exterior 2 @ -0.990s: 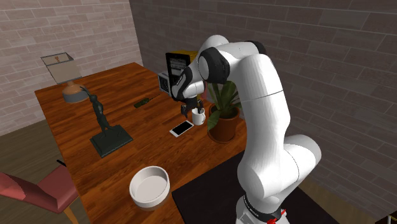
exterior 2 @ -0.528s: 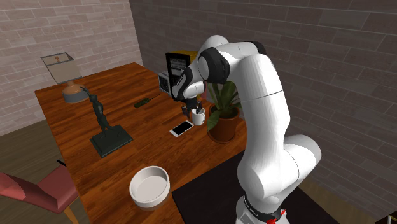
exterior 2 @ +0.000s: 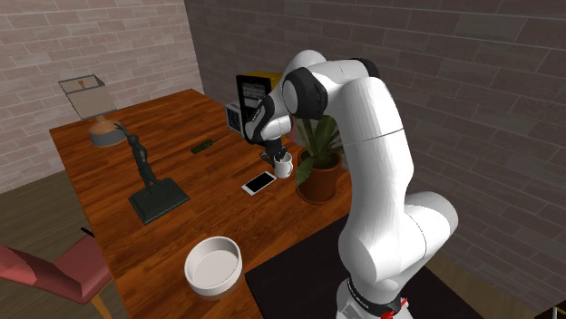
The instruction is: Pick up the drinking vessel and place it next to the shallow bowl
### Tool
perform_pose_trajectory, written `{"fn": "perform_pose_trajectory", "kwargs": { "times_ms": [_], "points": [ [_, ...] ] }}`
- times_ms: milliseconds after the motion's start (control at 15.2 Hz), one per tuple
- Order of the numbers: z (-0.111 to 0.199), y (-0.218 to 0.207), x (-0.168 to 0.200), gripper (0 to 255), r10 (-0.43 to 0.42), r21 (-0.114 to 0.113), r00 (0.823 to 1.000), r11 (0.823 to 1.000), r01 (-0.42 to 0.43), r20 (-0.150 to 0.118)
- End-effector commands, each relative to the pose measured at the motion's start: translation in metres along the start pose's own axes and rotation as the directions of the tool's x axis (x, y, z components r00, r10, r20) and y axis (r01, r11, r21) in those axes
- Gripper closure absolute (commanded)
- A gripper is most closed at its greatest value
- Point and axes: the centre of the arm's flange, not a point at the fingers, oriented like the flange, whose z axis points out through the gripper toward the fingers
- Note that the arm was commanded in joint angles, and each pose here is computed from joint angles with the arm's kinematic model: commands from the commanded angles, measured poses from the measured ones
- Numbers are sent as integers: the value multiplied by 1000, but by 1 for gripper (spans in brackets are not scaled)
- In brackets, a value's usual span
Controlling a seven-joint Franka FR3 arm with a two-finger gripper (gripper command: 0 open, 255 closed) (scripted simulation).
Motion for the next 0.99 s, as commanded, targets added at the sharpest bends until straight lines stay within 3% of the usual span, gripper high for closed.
{"fn": "perform_pose_trajectory", "kwargs": {
  "times_ms": [0, 924],
  "points": [
    [0, 0, 0, 255, 0, 0, 1000, 1000, 0, 0],
    [-74, 4, -3, 255, 0, 0, 1000, 1000, 0, 0]
  ]
}}
